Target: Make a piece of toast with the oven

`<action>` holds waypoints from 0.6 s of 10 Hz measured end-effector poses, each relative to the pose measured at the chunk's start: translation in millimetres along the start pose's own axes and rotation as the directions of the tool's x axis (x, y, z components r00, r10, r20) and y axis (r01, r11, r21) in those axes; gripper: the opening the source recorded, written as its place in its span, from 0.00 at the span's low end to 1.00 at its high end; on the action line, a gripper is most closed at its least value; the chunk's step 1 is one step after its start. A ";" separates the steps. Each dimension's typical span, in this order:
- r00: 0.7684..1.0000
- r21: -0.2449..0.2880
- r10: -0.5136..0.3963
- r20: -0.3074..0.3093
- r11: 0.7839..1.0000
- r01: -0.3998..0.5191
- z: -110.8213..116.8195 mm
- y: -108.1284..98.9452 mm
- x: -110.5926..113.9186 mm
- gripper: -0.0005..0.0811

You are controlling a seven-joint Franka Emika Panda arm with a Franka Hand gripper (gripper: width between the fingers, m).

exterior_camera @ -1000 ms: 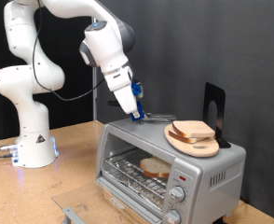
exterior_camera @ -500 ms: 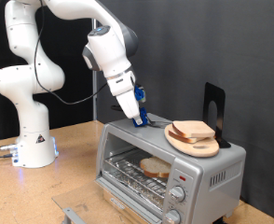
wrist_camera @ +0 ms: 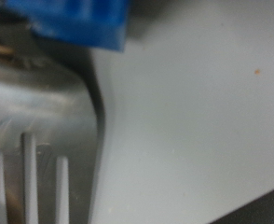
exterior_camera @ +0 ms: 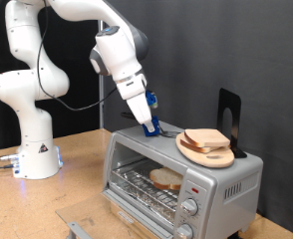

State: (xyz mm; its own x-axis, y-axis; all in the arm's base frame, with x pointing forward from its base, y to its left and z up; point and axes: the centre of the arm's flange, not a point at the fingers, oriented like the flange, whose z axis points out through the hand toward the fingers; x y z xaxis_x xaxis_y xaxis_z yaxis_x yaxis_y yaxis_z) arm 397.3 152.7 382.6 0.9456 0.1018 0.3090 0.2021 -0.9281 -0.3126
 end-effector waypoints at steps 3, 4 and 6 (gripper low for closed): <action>1.000 0.005 -0.016 -0.025 1.000 0.017 -10.7 -8.1 8.0 0.99; 1.000 0.015 -0.018 -0.019 1.000 0.019 -14.8 -10.3 9.2 0.99; 1.000 0.042 -0.011 0.007 0.999 0.011 -27.4 -10.4 10.0 0.99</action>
State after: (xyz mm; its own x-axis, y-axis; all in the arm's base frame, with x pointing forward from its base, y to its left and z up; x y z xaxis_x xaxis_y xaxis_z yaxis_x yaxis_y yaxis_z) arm 397.7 153.5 413.5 0.9449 0.1148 0.3065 0.2230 -0.9112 -0.3463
